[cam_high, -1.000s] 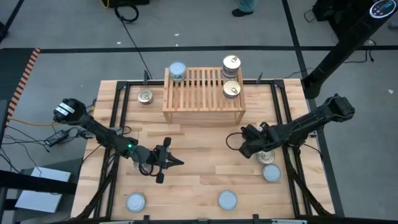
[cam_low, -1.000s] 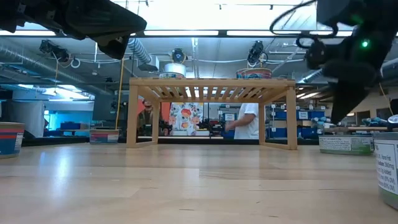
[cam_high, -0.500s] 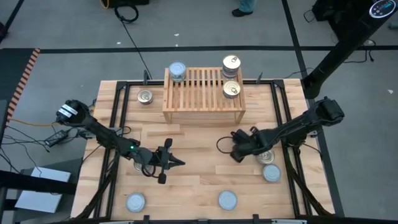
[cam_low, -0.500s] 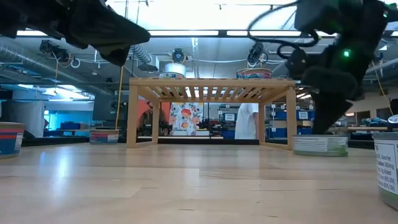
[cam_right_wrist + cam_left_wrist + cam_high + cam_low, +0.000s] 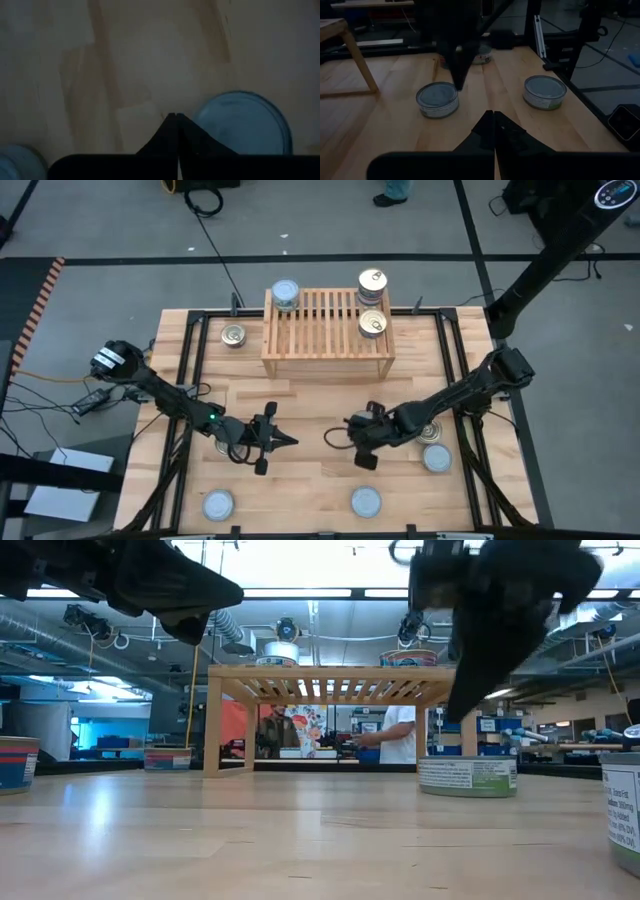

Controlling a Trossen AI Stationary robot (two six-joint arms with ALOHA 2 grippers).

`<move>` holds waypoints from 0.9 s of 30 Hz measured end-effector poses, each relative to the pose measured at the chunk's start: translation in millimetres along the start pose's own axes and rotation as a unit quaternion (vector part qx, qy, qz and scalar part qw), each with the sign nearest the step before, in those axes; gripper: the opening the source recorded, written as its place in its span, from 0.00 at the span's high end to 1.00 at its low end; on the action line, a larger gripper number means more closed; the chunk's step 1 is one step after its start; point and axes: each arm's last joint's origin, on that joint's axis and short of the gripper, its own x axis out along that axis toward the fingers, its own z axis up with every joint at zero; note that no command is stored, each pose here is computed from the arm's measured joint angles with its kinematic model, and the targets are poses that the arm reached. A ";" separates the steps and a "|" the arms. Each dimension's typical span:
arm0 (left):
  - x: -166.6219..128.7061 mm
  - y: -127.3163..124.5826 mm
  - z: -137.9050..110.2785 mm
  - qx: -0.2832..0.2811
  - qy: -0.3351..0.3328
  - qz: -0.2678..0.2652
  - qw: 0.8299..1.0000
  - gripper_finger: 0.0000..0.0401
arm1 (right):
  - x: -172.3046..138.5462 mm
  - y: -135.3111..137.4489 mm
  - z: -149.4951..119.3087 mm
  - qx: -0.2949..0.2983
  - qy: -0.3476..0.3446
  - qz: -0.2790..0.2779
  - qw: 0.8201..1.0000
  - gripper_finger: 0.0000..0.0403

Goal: Stack canned seafood by type on shelf
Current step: Put the green tuna can on the shelf

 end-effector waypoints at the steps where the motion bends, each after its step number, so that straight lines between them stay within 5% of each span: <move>1: 0.0 0.0 0.0 0.000 0.000 0.000 1.000 1.00 | -5.0 3.0 0.7 -0.005 -0.004 -0.004 1.000 0.99; 12: 1.0 -0.3 -0.5 0.001 -0.002 0.001 1.000 1.00 | -25.9 -16.3 -31.0 0.050 0.093 -0.200 0.974 0.99; 22: 9.3 -0.9 -8.2 0.004 0.004 0.007 1.000 1.00 | -6.7 -26.9 -46.7 0.065 0.114 -0.187 0.974 0.99; 27: 12.0 0.7 -5.6 0.003 0.001 0.013 1.000 1.00 | 5.5 -26.1 -47.4 0.060 0.101 -0.137 0.984 0.99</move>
